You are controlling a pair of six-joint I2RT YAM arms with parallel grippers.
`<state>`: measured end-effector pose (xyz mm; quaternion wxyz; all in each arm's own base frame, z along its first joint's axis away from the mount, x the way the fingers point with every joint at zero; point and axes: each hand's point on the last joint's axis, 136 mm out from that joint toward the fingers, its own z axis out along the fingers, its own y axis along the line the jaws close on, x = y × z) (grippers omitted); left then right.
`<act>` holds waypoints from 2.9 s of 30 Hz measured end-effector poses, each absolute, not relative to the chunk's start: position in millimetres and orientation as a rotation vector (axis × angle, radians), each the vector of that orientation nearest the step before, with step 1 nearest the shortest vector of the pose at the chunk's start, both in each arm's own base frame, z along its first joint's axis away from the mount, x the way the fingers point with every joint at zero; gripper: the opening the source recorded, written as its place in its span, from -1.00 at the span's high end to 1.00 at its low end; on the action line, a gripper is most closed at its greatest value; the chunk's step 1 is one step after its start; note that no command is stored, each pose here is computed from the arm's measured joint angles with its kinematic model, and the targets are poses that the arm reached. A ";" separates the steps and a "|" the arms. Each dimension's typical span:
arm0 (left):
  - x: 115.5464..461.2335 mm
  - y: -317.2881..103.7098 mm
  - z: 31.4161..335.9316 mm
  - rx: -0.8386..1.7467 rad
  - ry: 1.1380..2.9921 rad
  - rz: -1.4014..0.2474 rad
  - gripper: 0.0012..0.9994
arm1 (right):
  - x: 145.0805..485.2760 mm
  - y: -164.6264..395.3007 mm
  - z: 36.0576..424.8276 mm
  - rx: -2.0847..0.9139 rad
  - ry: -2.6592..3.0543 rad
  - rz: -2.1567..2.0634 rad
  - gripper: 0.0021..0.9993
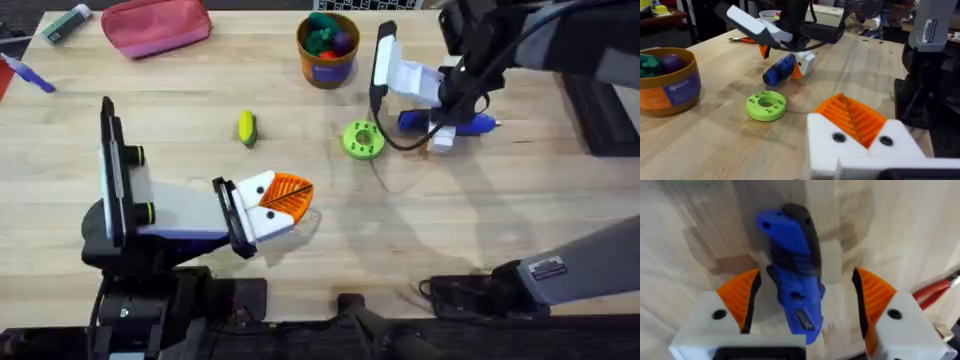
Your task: Pick up the gripper from the table and insert it into the empty holder that is missing its gripper. Then pick up a screw, insert it into the mounting hole, and use the screwdriver to tighten it. Finally, clean up the table by picking up the vegetable and placing it into the bucket.
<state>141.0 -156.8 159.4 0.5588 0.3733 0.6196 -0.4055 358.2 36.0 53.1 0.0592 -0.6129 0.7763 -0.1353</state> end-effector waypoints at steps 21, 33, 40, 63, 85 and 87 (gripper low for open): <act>141.0 -156.8 159.4 0.881 1.461 -0.956 0.99 | 351.6 58.8 240.4 -0.669 2.228 -0.288 -0.99; 141.0 -156.8 159.3 0.879 1.462 -0.958 0.76 | 262.0 35.9 245.3 -0.117 2.438 -0.067 -0.99; 141.0 -156.8 159.4 0.881 1.461 -0.956 -0.96 | 224.7 26.3 251.9 -0.032 2.436 -0.035 -0.99; 199.8 -102.5 195.8 0.459 1.578 -0.621 -0.97 | 211.4 22.9 212.8 0.057 2.499 -0.022 -0.99; 260.4 -21.1 241.3 0.046 2.381 -0.386 -0.97 | 211.8 23.0 213.0 0.061 2.497 -0.020 -0.99; 270.5 -17.4 239.1 0.034 2.410 -0.383 -0.97 | 211.7 23.0 213.0 0.061 2.497 -0.020 -0.99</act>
